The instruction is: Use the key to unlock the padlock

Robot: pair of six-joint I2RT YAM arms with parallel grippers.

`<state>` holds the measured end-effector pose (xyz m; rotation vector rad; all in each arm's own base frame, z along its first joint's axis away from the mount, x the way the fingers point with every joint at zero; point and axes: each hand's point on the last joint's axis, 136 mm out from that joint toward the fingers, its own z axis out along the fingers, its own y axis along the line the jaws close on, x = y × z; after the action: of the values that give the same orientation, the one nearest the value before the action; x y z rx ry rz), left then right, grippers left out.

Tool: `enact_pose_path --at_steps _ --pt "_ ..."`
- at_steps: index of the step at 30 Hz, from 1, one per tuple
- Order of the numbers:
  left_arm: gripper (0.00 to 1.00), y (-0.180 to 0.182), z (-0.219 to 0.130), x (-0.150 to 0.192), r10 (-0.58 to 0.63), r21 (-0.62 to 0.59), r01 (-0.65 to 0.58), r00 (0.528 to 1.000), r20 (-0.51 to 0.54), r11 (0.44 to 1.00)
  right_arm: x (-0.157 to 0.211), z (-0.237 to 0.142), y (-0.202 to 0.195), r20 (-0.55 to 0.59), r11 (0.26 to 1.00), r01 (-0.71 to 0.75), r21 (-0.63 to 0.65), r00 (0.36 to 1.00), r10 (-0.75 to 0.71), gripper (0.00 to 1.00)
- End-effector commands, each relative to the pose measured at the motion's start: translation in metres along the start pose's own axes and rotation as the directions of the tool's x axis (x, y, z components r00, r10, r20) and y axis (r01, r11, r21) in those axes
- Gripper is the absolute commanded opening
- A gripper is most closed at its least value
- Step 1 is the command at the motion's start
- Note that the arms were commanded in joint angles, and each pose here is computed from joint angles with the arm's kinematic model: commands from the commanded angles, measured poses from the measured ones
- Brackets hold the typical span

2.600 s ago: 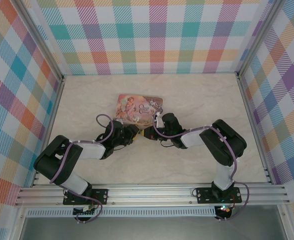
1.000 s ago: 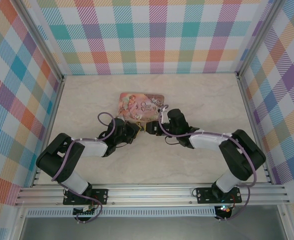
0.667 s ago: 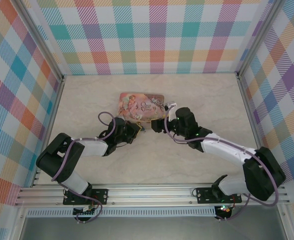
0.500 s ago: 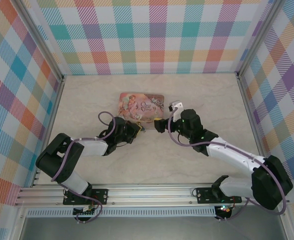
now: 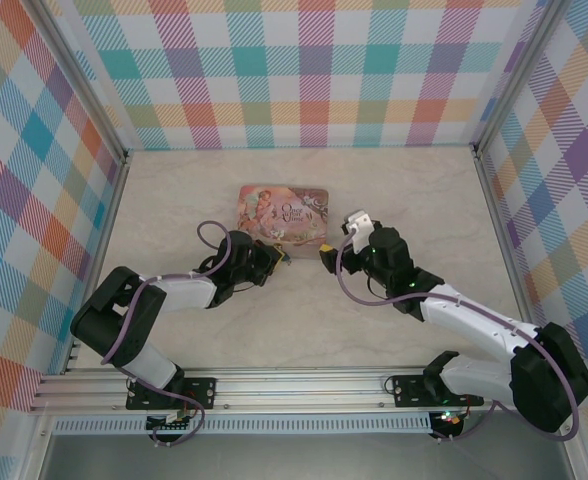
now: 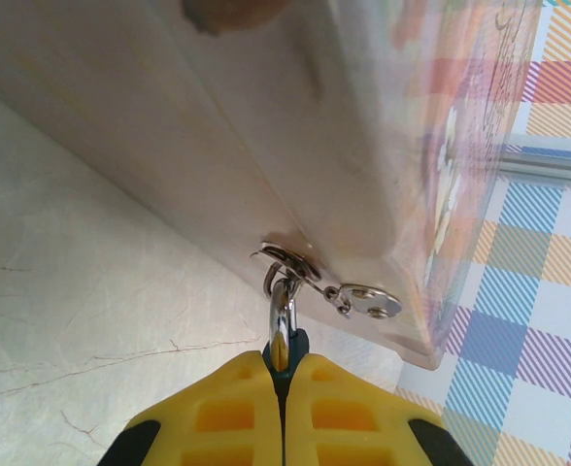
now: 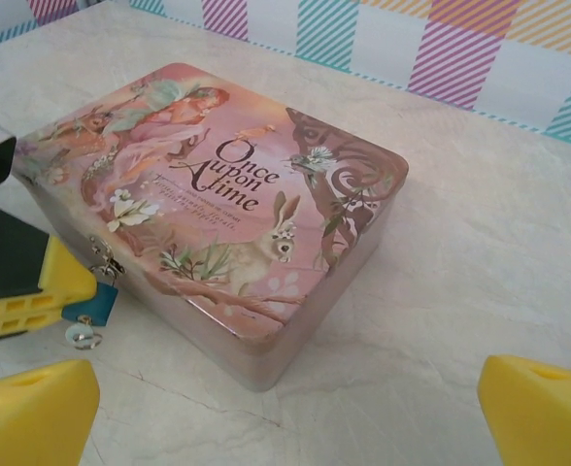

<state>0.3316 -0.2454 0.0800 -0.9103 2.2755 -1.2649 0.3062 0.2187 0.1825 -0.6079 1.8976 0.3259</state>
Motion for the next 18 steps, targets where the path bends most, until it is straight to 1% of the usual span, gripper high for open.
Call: enact_pose_path --at_steps 1,3,4,6,8,11,13,15,18 --pt "0.00 -0.029 -0.007 0.002 0.010 0.068 -0.009 1.000 -0.011 0.998 -0.005 -0.005 0.009 0.053 0.987 0.158 -0.019 0.986 -0.157 1.00" --pt "0.00 -0.030 -0.008 0.001 0.006 0.066 -0.005 1.000 -0.011 0.998 -0.001 -0.004 0.018 0.047 0.957 0.292 -0.002 0.955 -0.291 1.00" --pt "0.00 -0.030 -0.008 0.002 0.007 0.067 -0.006 1.000 -0.013 0.998 0.002 -0.002 0.024 0.039 0.927 0.375 0.011 0.926 -0.375 1.00" --pt "0.00 -0.030 -0.008 0.001 0.005 0.063 -0.005 1.000 -0.009 0.998 0.008 0.001 0.037 0.040 0.856 0.515 0.027 0.856 -0.516 1.00" --pt "0.00 -0.031 -0.009 0.001 0.005 0.062 -0.005 1.000 -0.010 0.998 0.016 0.006 0.052 0.050 0.771 0.636 0.024 0.770 -0.636 1.00" --pt "0.00 -0.031 -0.009 0.002 0.006 0.063 -0.005 1.000 -0.012 0.998 0.029 0.015 0.074 0.059 0.654 0.757 0.000 0.653 -0.755 0.96" --pt "0.00 -0.031 -0.009 0.002 0.006 0.061 -0.005 1.000 -0.015 0.998 0.039 0.025 0.084 0.037 0.596 0.803 -0.015 0.596 -0.802 0.91" --pt "0.00 -0.033 -0.009 0.002 0.004 0.064 -0.003 1.000 -0.015 0.998 0.048 0.035 0.094 0.031 0.569 0.822 -0.032 0.570 -0.821 0.85" --pt "0.00 -0.033 -0.010 0.002 0.004 0.064 -0.003 1.000 -0.014 0.998 0.045 0.047 0.107 0.072 0.588 0.809 -0.011 0.587 -0.806 0.78"
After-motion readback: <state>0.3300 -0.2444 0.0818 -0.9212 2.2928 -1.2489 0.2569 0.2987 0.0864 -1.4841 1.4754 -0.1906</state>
